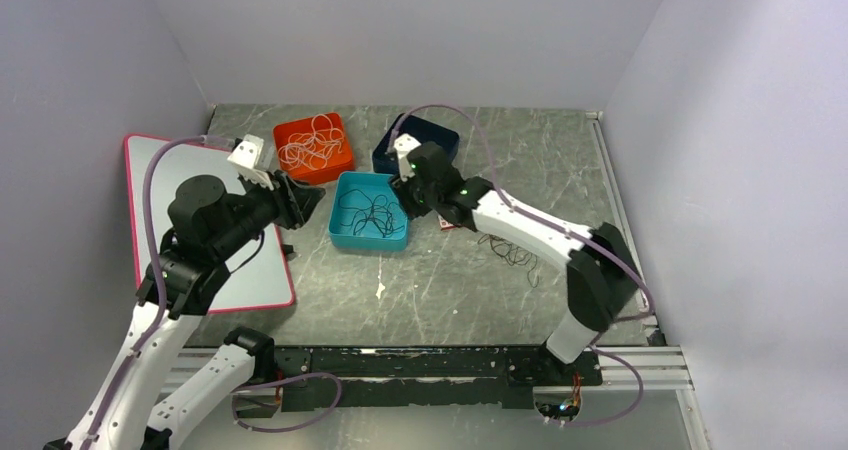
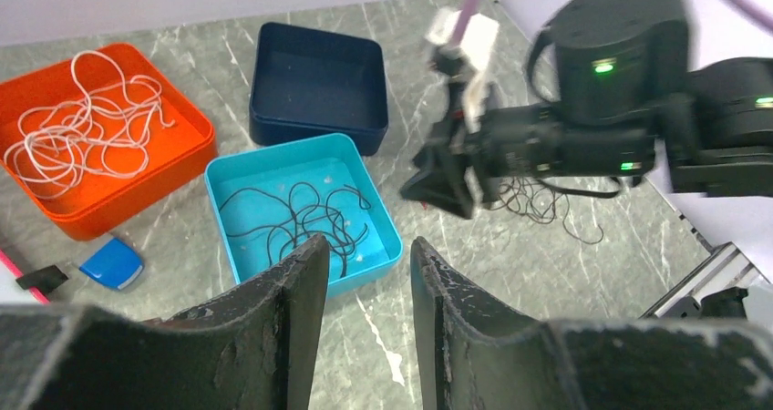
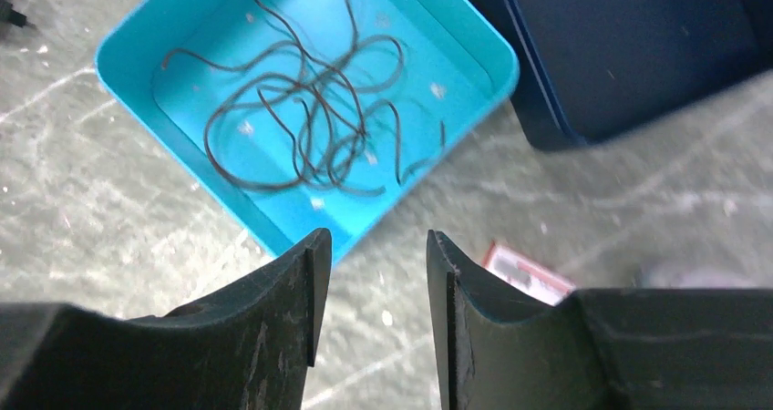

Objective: Untangle the cables

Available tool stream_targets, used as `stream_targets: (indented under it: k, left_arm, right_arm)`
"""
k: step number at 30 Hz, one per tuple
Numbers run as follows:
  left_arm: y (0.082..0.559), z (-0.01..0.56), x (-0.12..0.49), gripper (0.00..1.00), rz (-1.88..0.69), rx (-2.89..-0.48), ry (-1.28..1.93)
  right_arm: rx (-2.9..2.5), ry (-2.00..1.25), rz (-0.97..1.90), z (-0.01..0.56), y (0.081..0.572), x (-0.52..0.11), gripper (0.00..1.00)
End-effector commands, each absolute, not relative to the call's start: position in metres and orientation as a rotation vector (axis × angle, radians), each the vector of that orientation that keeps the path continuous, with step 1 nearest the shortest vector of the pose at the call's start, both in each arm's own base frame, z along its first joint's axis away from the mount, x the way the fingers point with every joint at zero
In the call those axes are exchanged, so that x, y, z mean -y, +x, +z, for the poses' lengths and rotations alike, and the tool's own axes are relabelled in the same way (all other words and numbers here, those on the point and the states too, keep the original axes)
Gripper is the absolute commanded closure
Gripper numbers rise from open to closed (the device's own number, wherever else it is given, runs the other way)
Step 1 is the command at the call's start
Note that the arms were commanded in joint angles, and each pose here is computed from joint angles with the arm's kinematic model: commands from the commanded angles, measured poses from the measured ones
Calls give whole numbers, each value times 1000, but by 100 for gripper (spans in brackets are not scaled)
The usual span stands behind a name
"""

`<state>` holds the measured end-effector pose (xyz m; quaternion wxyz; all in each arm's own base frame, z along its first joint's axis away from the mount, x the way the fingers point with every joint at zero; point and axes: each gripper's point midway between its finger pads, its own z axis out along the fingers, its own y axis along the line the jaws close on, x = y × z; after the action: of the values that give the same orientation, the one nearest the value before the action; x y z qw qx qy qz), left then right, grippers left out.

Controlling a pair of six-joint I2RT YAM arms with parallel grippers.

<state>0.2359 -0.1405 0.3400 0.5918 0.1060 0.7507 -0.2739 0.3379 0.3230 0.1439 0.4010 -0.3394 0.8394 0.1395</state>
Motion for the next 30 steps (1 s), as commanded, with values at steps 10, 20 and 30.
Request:
stream_targets:
  k: [10, 20, 30]
  left_arm:
    - [242, 326, 147, 57, -679, -1755, 237]
    - [242, 328, 151, 57, -700, -1755, 246]
    - [244, 329, 155, 58, -723, -1754, 244]
  right_arm:
    - [-2360, -165, 14, 143, 305, -145, 53]
    - [-2447, -103, -65, 101, 317, -122, 53]
    - [-2462, -114, -70, 69, 358, -122, 59]
